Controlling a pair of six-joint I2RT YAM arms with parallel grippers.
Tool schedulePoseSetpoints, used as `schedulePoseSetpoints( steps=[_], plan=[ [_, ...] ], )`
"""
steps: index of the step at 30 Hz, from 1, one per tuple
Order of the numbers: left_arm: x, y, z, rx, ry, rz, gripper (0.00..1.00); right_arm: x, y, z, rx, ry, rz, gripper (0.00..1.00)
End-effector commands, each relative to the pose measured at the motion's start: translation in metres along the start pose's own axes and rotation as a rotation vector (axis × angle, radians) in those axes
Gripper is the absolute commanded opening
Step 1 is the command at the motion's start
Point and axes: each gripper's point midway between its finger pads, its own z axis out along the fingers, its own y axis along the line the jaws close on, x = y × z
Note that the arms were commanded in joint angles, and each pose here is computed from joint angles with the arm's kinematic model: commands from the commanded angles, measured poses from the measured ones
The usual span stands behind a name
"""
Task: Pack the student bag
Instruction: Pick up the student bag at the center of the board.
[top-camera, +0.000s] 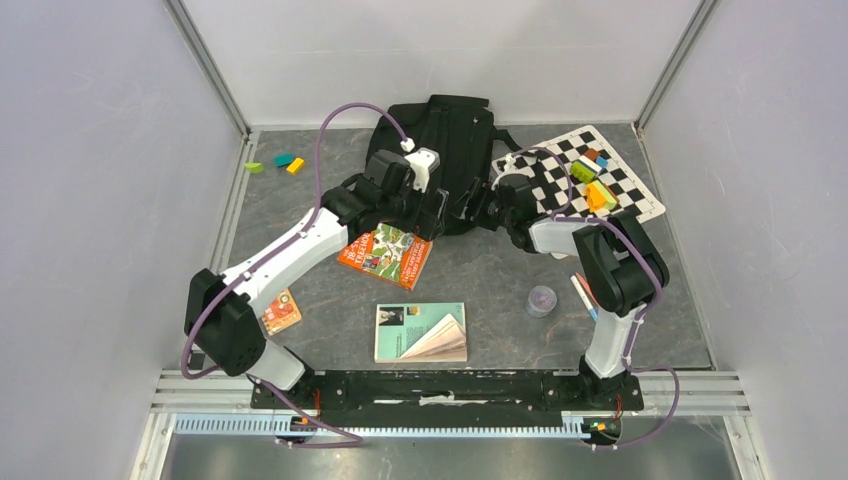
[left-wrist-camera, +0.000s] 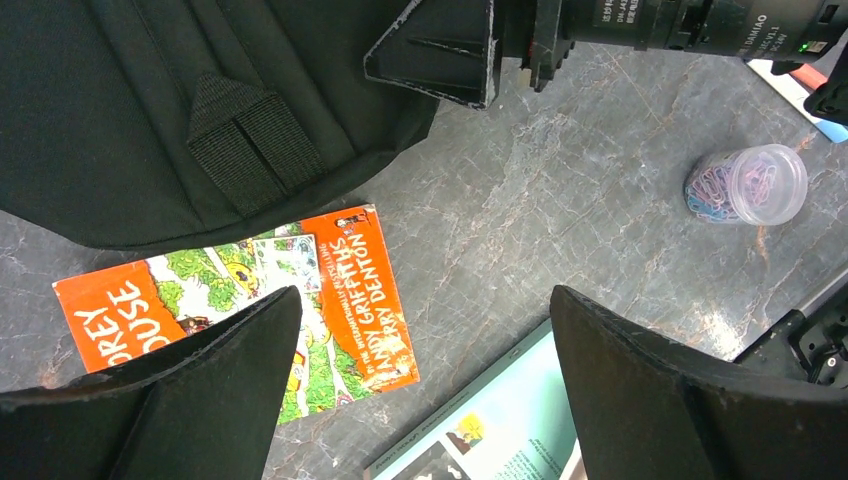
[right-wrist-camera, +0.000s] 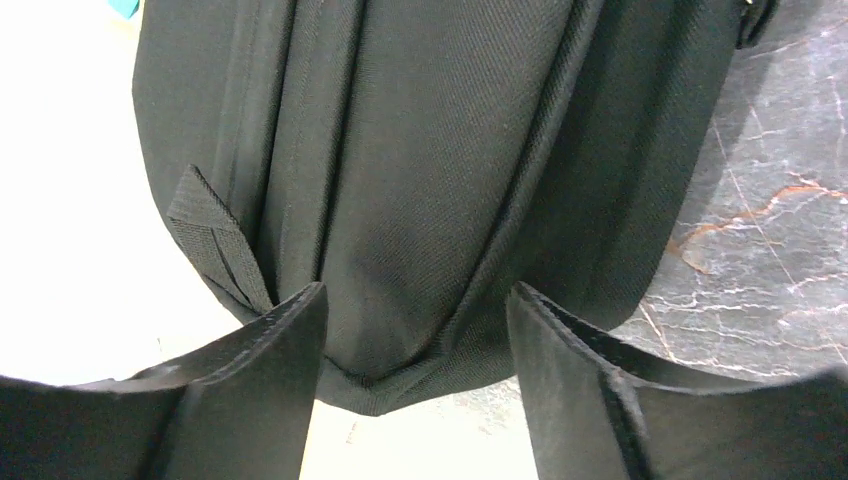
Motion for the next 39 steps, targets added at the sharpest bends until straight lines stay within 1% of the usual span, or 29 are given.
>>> schedulePoseSetpoints(
  steps=[1,3,5,6,8,10,13,16,21,26,32,36,39],
  plan=[
    [-0.005,-0.002,0.002,-0.005,-0.015,0.013,1.00,-0.026,0.024,0.006,-0.085,-0.070,0.008,0.67],
    [-0.004,-0.001,0.003,-0.008,-0.009,0.015,1.00,-0.029,0.025,0.008,-0.093,-0.073,0.014,0.56],
    [-0.005,-0.001,0.002,-0.011,-0.012,0.022,1.00,-0.032,0.027,0.008,-0.109,-0.074,0.022,0.41],
    [-0.006,0.000,0.000,-0.015,-0.019,0.028,1.00,-0.035,0.029,0.007,-0.120,-0.082,0.027,0.31],
    [-0.012,0.003,-0.006,-0.033,-0.052,0.045,1.00,-0.040,0.033,0.001,-0.136,-0.110,0.038,0.15],
    [-0.019,0.005,-0.014,-0.043,-0.099,0.069,1.00,-0.049,0.039,-0.006,-0.145,-0.136,0.041,0.00],
    [-0.028,0.004,-0.028,-0.043,-0.175,0.101,1.00,-0.069,0.060,-0.020,-0.188,-0.182,0.029,0.00],
    [-0.035,0.000,-0.040,-0.023,-0.235,0.132,1.00,-0.099,0.090,-0.038,-0.235,-0.246,0.003,0.00],
    [-0.041,0.002,-0.052,-0.041,-0.286,0.156,1.00,-0.151,0.141,-0.074,-0.298,-0.342,-0.095,0.00],
    [-0.049,0.003,-0.067,-0.051,-0.348,0.158,1.00,-0.184,0.177,-0.107,-0.326,-0.398,-0.186,0.00],
    [-0.054,-0.004,-0.081,-0.019,-0.410,0.206,1.00,-0.195,0.203,-0.141,-0.367,-0.414,-0.269,0.00],
    [-0.055,-0.012,-0.085,0.021,-0.432,0.232,1.00,-0.192,0.208,-0.160,-0.371,-0.415,-0.282,0.00],
    [-0.053,-0.023,-0.083,0.086,-0.440,0.253,1.00,-0.189,0.213,-0.175,-0.389,-0.424,-0.286,0.00]
  ],
)
